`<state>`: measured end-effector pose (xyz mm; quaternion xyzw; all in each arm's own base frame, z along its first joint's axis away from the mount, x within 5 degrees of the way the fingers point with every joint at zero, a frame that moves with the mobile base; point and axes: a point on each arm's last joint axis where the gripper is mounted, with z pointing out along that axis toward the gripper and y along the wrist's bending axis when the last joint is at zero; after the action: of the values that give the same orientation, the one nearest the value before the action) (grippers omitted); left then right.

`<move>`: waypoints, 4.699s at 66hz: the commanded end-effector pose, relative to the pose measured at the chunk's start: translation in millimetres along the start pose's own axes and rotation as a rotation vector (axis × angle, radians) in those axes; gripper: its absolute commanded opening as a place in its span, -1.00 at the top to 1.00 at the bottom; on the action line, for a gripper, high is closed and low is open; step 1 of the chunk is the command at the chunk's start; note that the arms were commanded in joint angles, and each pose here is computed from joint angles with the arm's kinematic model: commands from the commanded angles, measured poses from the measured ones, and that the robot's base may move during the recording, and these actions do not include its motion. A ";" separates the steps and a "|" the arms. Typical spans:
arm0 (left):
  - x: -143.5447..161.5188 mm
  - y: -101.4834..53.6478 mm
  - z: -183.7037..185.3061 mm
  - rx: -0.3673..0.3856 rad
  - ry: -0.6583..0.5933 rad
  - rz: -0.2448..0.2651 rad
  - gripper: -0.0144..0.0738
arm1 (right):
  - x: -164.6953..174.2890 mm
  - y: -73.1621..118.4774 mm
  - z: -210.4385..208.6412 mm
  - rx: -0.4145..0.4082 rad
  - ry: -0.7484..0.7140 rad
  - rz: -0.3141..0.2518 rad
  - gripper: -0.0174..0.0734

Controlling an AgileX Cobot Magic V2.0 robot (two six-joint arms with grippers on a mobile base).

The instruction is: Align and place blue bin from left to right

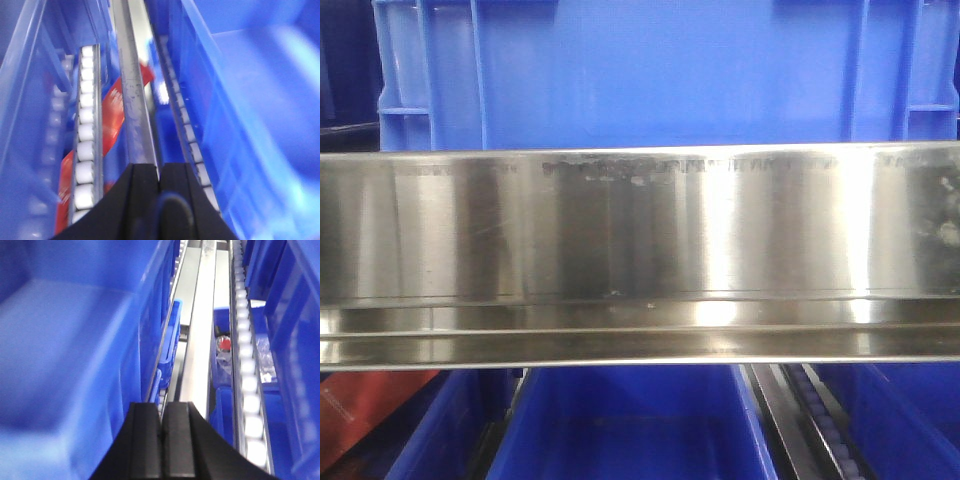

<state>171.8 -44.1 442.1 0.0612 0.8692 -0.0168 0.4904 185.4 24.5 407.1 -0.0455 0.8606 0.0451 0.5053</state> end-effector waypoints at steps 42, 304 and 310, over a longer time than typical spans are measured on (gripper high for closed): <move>168.1 19.7 -59.7 0.152 -0.582 -0.026 0.92 | 153.4 -4.2 -75.1 0.010 -0.475 -0.031 0.78; 259.4 25.0 16.4 -0.151 -0.625 -0.100 0.92 | 235.1 -22.9 -21.4 0.271 -0.580 0.070 0.78; 259.4 25.0 16.4 -0.151 -0.625 -0.100 0.92 | 235.1 -22.9 -21.4 0.271 -0.580 0.070 0.78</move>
<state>56.9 2.5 209.8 -0.0239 0.6871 0.0068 0.7261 56.1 -8.2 209.1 0.0671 0.6893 -0.0359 0.7205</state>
